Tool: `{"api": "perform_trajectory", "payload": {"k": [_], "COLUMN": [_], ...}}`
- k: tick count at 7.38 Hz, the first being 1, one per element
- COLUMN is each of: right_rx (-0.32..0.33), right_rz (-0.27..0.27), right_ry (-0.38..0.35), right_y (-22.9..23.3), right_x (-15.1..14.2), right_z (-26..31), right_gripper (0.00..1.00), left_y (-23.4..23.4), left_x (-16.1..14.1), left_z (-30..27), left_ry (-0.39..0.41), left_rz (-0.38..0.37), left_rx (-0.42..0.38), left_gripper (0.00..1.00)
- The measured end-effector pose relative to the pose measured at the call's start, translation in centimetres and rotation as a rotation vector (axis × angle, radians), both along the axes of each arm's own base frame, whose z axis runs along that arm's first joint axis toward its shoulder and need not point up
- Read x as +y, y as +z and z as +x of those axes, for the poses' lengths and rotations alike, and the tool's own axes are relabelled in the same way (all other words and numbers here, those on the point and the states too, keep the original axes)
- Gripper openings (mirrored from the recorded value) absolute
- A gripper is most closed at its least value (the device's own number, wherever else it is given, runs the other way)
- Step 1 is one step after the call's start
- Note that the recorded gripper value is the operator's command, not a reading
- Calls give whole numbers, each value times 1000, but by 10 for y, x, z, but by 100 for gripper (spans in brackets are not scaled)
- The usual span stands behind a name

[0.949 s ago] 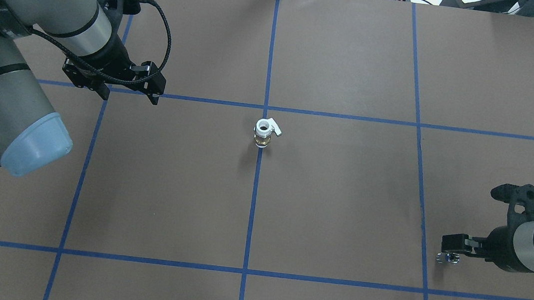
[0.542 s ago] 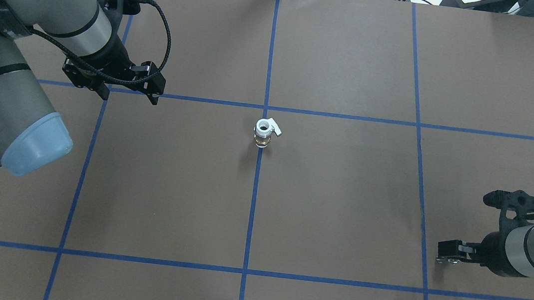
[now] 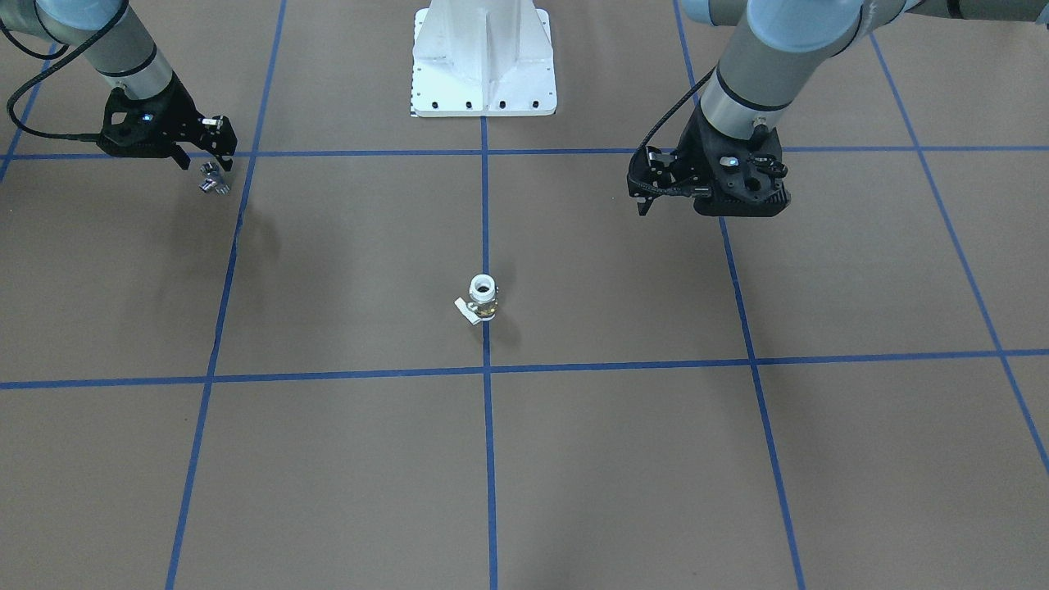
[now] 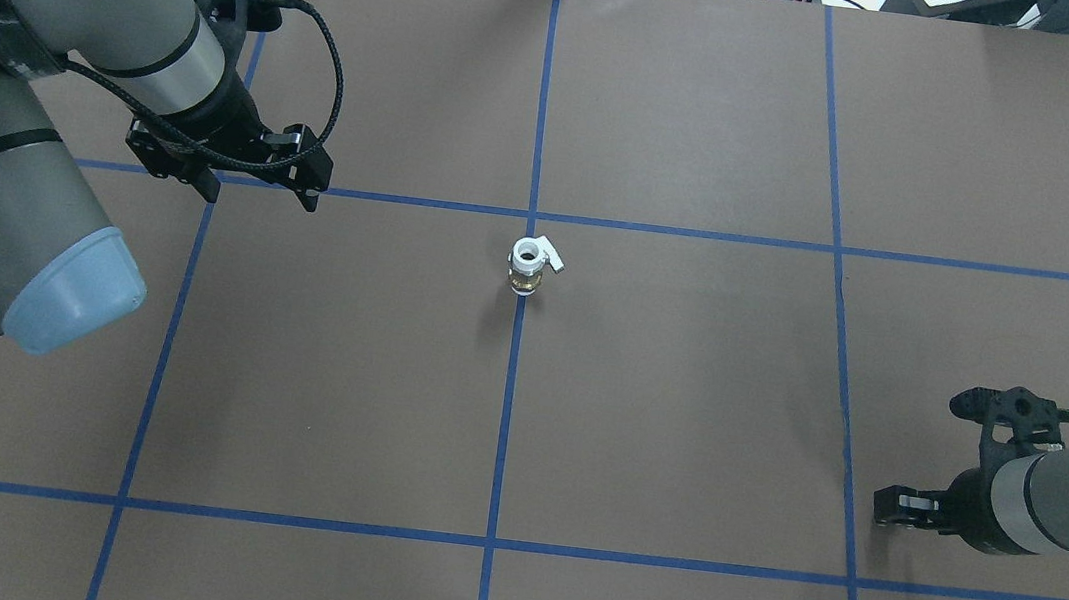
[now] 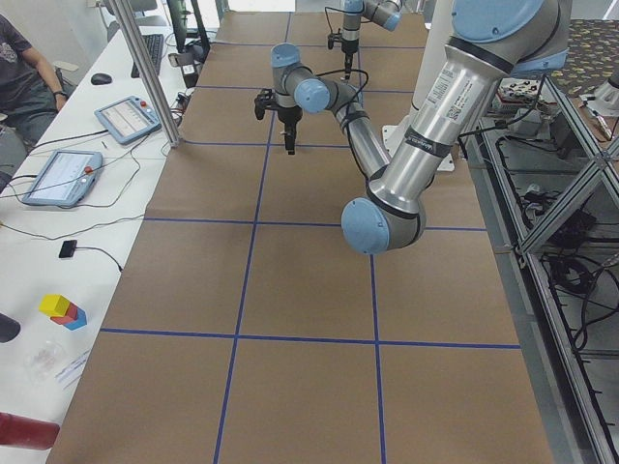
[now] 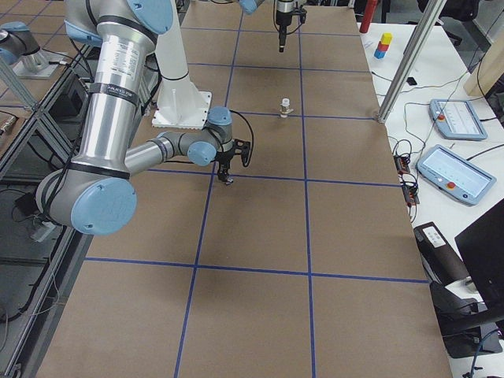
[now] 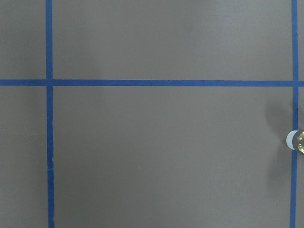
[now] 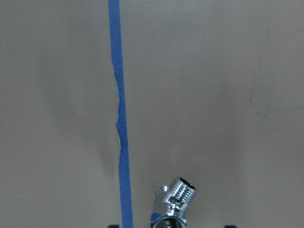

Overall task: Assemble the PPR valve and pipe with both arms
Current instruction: 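Lower the right gripper onto the chrome fitting and close it, then lift the chrome fitting with the right gripper and carry it above the valve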

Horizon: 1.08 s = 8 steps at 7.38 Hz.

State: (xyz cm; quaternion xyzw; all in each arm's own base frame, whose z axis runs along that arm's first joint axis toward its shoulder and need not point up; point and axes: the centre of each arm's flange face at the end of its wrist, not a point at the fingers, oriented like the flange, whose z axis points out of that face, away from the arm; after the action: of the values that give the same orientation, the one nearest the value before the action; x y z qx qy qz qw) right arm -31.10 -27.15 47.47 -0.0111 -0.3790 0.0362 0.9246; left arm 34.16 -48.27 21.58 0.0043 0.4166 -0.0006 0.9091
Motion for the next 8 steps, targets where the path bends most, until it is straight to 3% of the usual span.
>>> {"api": "perform_trajectory", "payload": {"k": [6,8], "right_rx": [-7,0], "right_rz": [2,3], "right_ry": [-9,-11], "right_y": [-1,4], "right_x": [-3,-5], "right_z": [-8,-9], "right_gripper": [54,44], "left_y": [-3,-2], "left_x": [2,2], "left_z": [-3,-3], "left_ry": [-6,-6], "left_rz": [1,1], "left_rx": [6,4], "left_gripper": [99,99]}}
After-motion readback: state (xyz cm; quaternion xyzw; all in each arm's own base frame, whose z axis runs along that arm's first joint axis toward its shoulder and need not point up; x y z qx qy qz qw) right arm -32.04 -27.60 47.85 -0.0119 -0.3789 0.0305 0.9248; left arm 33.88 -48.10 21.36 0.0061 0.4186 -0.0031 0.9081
